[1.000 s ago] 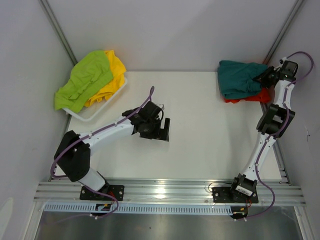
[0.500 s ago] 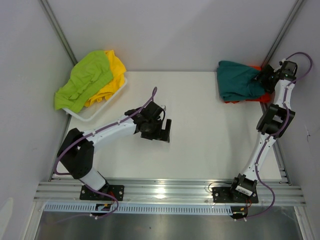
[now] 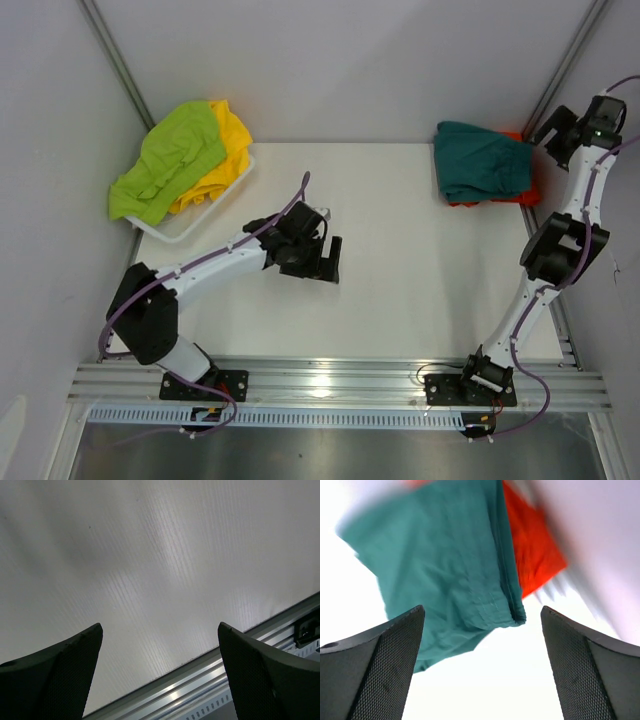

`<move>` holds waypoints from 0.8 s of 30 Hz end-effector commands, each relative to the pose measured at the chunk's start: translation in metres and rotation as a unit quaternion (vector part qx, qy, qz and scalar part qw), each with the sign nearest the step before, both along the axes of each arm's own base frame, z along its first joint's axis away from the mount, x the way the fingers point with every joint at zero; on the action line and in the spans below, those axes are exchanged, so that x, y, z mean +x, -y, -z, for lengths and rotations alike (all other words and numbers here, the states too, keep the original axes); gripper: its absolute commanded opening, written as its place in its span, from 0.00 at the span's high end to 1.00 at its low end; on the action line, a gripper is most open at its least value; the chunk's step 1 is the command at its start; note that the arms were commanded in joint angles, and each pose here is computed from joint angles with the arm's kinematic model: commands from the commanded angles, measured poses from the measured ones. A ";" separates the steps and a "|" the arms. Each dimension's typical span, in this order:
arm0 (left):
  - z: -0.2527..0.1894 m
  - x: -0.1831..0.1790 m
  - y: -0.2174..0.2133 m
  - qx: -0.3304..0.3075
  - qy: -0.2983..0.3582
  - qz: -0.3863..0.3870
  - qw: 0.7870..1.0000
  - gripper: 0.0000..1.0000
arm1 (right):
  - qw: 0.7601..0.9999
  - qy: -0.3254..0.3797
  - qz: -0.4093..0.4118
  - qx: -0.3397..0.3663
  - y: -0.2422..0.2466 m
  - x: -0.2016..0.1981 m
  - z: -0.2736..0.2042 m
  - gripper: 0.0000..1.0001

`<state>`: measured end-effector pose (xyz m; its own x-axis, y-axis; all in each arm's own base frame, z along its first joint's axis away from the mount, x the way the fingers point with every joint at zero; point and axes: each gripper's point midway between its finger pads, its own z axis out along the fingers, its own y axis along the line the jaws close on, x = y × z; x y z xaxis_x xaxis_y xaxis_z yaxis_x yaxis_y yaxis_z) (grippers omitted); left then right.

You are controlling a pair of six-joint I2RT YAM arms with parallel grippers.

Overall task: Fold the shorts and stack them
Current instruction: Neatly place the folded shorts to the corner

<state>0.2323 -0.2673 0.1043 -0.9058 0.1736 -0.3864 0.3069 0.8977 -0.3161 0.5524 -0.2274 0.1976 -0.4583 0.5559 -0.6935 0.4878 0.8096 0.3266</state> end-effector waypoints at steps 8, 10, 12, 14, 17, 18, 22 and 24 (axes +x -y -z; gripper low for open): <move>-0.035 0.004 -0.003 -0.061 0.055 0.014 0.996 0.01 | 0.970 0.212 -0.072 -0.094 -0.054 0.027 -0.132 0.01; -0.037 0.004 -0.005 -0.072 0.059 0.018 0.996 0.01 | 0.967 0.205 -0.107 -0.106 -0.085 0.040 -0.105 0.00; -0.035 0.004 -0.008 -0.075 0.061 0.019 0.995 0.01 | 0.957 0.233 -0.127 -0.113 -0.104 0.056 -0.098 0.00; -0.036 0.004 -0.010 -0.079 0.066 0.020 0.994 0.01 | 0.952 0.252 -0.139 -0.103 -0.113 0.069 -0.071 0.01; -0.035 0.002 -0.011 -0.086 0.065 0.023 0.994 0.01 | 0.947 0.264 -0.161 -0.081 -0.118 0.079 -0.038 0.01; -0.037 0.000 -0.011 -0.089 0.067 0.024 0.994 0.01 | 0.951 0.259 -0.163 -0.043 -0.122 0.082 -0.017 0.01; -0.040 -0.003 -0.008 -0.102 0.067 0.029 0.992 0.01 | 0.938 0.285 -0.120 0.153 -0.104 0.081 0.026 0.01; -0.038 -0.004 -0.008 -0.104 0.065 0.031 0.992 0.01 | 0.912 0.330 -0.090 0.226 -0.079 0.076 0.038 0.01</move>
